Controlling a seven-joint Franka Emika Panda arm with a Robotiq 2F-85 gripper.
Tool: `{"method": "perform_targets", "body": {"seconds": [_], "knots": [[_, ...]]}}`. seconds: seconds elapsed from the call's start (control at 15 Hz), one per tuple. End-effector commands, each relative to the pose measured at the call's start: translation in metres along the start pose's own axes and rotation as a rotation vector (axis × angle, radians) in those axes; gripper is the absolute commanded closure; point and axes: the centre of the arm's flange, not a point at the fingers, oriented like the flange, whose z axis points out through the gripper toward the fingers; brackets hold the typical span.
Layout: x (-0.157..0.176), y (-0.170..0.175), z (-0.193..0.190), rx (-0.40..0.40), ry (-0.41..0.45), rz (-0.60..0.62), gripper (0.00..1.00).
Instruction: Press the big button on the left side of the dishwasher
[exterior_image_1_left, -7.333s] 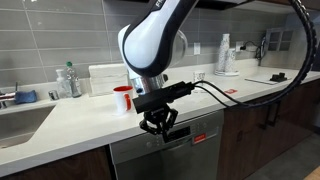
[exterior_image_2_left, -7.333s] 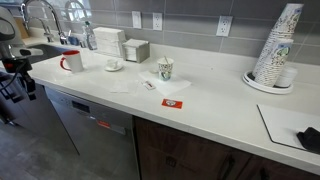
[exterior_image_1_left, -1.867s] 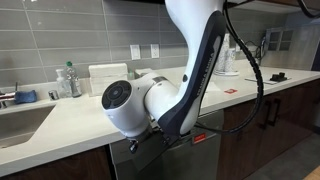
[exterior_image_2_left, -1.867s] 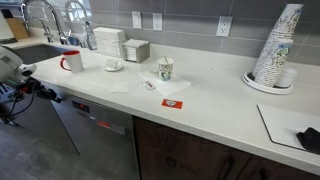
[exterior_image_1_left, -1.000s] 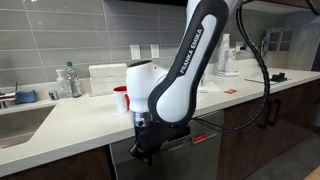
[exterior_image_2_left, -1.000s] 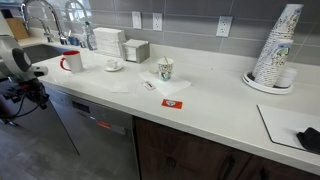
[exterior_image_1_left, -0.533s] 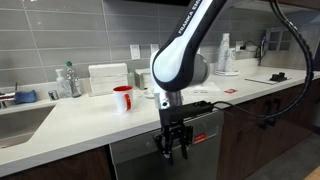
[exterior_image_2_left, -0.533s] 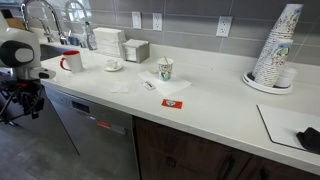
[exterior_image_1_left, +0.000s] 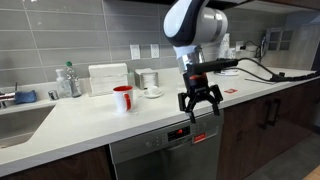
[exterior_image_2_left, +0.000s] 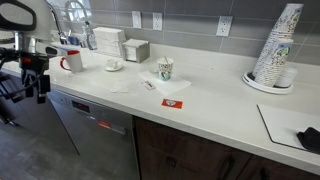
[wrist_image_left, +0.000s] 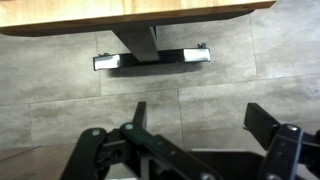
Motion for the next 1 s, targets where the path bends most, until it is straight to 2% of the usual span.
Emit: {"method": "perform_targets", "body": {"seconds": [0.0, 0.33, 0.4, 0.6, 0.93], "knots": [[-0.063, 0.037, -0.059, -0.086, 0.085, 0.151, 0.00], [-0.136, 0.058, -0.125, -0.104, 0.307, 0.276, 0.00], [-0.082, 0.049, -0.115, -0.078, 0.227, 0.224, 0.00], [-0.114, 0.051, -0.136, -0.074, 0.315, 0.249, 0.00], [-0.118, 0.053, -0.129, -0.079, 0.309, 0.256, 0.00]]}}
